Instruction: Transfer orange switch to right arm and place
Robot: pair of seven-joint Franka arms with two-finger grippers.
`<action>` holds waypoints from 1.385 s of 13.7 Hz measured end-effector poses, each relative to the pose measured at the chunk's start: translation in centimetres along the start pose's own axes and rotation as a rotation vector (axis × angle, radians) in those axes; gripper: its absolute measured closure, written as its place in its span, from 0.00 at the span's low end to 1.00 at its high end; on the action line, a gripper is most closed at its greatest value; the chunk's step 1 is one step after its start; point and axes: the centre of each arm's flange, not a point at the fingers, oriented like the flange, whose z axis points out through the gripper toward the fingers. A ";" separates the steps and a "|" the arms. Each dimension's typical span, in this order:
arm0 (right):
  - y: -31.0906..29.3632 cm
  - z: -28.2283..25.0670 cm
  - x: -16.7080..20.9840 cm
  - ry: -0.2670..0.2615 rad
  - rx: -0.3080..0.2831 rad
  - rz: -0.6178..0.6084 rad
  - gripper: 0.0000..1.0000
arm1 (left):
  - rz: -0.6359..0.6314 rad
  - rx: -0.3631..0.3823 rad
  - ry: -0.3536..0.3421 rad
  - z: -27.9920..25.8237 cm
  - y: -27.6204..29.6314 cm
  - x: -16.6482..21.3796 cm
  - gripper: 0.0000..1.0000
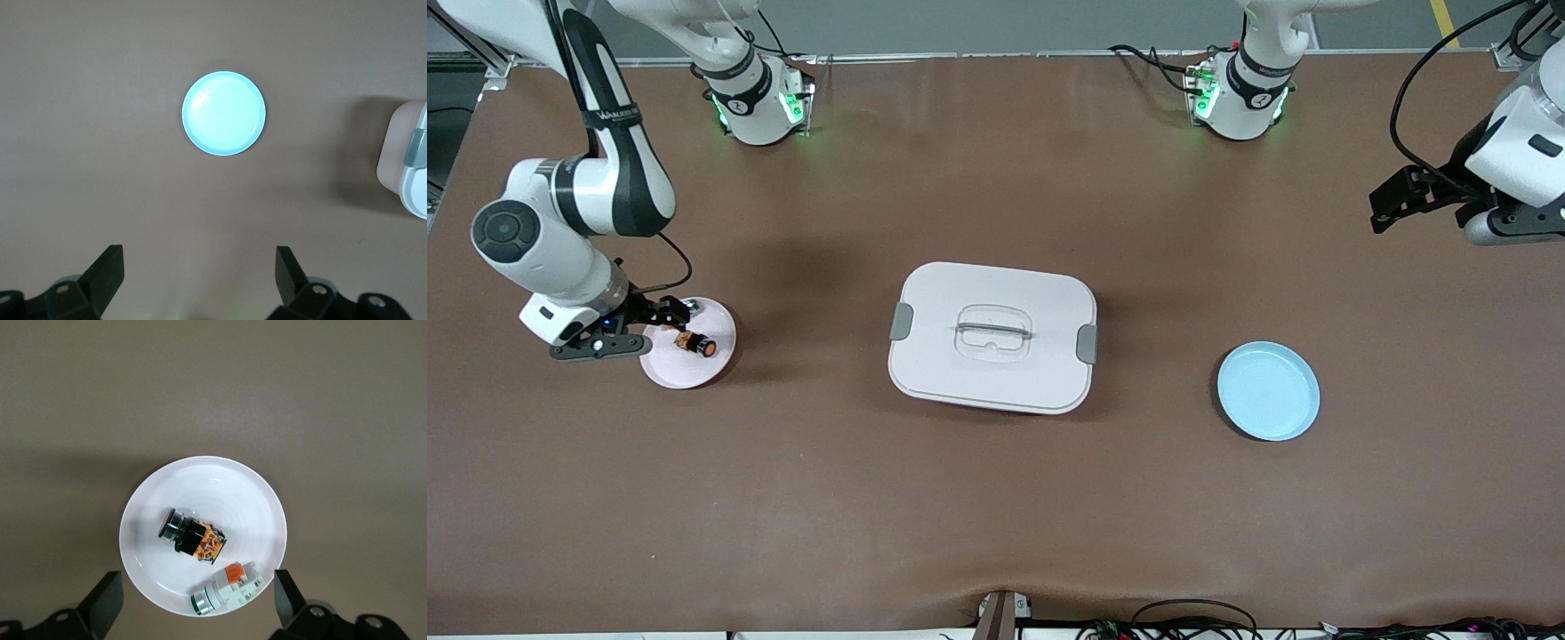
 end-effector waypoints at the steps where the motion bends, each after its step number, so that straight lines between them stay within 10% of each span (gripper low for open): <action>1: 0.1 -1.0 0.0 -0.013 -0.001 0.002 0.00 | 0.000 0.000 0.000 0.0 0.0 0.0 0.00; 19: 2.1 -20.6 1.3 0.021 0.069 0.102 0.00 | 0.009 0.000 0.000 0.0 0.1 0.0 0.00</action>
